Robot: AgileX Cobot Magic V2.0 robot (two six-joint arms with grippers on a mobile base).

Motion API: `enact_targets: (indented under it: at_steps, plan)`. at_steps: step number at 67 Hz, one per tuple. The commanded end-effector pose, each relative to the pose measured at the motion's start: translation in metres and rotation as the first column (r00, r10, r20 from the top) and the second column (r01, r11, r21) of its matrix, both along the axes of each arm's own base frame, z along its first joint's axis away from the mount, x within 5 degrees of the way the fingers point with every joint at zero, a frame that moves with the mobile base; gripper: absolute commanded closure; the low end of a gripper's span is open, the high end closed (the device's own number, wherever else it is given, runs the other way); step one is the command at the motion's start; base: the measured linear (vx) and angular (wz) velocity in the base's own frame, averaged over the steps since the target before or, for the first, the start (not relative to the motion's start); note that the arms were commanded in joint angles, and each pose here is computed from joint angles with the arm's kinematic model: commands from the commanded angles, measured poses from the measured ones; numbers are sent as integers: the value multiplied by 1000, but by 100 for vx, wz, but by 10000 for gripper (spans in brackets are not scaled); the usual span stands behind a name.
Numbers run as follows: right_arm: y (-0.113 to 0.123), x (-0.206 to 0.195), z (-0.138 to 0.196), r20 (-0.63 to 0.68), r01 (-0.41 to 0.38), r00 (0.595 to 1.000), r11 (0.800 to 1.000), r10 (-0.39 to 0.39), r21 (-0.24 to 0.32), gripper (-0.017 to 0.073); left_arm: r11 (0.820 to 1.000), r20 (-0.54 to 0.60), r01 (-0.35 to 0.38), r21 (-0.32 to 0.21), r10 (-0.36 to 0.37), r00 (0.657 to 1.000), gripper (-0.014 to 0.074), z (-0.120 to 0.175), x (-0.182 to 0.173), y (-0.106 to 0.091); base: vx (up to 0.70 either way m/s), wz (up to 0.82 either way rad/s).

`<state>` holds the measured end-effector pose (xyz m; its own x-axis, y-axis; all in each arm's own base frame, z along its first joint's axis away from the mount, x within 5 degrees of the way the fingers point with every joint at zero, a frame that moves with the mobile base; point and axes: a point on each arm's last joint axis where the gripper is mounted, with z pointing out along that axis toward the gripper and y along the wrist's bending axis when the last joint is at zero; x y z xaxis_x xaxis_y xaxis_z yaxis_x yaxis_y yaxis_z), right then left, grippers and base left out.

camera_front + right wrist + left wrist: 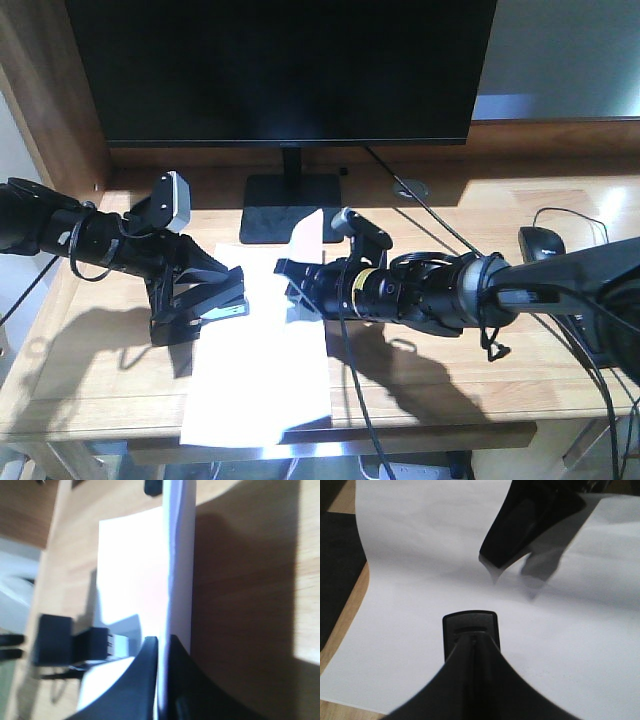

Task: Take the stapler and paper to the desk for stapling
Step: 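Lower the paper flat onto the desk with the right gripper, then release the paper and lift the right gripper away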

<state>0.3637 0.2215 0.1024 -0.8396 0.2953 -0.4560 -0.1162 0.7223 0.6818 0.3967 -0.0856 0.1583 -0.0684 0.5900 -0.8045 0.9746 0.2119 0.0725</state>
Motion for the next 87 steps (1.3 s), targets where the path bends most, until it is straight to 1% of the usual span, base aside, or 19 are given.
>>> enact_targets:
  at_steps: [1,9,18,24,26,29,35,39,40,42,44,46,52,55,62,70,79,81,87]
  plan:
    - [7,5,30,106,-64,993,997,59,46,491,998,65,-6,-62,10,998,600,32,2,-4,0,0]
    - [4,6,27,111,-60,992,998,60,-3,365,998,65,-6,-62,10,998,600,32,2,-4,0,0]
    - [0,7,24,129,-64,989,994,75,-86,158,998,65,-6,-62,10,998,600,32,2,-4,0,0]
    - [-3,7,23,133,-57,988,989,75,-137,50,998,65,-6,-62,10,998,600,32,2,-4,0,0]
    - [-4,8,23,138,-54,988,986,75,-157,9,998,65,-6,-62,10,998,600,32,2,-4,0,0]
    - [-7,8,23,142,-44,987,979,73,-197,-26,998,65,-6,-62,10,998,600,32,2,-4,0,0]
    - [-14,9,27,154,-19,986,956,67,-291,-85,998,65,-6,-62,10,998,600,32,2,-4,0,0]
    - [-19,10,31,166,-5,984,934,69,-357,-97,998,65,-6,-62,10,998,600,32,2,-4,0,0]
    - [-19,10,31,168,-5,983,931,71,-365,-97,998,65,-6,-62,10,998,600,32,2,-4,0,0]
    - [-22,10,35,180,-2,980,913,82,-407,-96,998,65,-6,-62,10,998,600,32,2,-4,0,0]
    - [-24,10,38,188,0,978,903,89,-430,-95,998,65,-6,-62,10,998,600,32,2,-4,0,0]
    - [-27,10,42,198,5,975,887,97,-461,-93,998,65,-6,-62,10,998,600,32,2,-4,0,0]
    - [-31,8,57,238,6,961,855,138,-519,-87,998,65,-6,-62,10,998,600,32,2,-4,0,0]
    - [-33,7,67,262,11,953,843,154,-538,-85,998,65,-6,-62,10,998,600,32,2,-4,0,0]
    - [-39,4,89,304,42,939,823,161,-566,-76,998,65,-6,-62,10,998,600,32,2,-4,0,0]
    - [-46,-2,119,360,90,920,812,154,-577,-67,998,65,-6,-62,10,998,600,32,2,-4,0,0]
    - [-54,-15,154,434,126,883,801,178,-585,-59,998,65,-6,-62,10,998,600,32,2,-4,0,0]
    - [-57,-20,163,456,136,871,801,185,-584,-57,998,65,-6,-62,10,998,600,32,2,-4,0,0]
    - [-64,-34,178,488,152,851,798,195,-583,-52,998,65,-6,-62,10,998,600,32,2,-4,0,0]
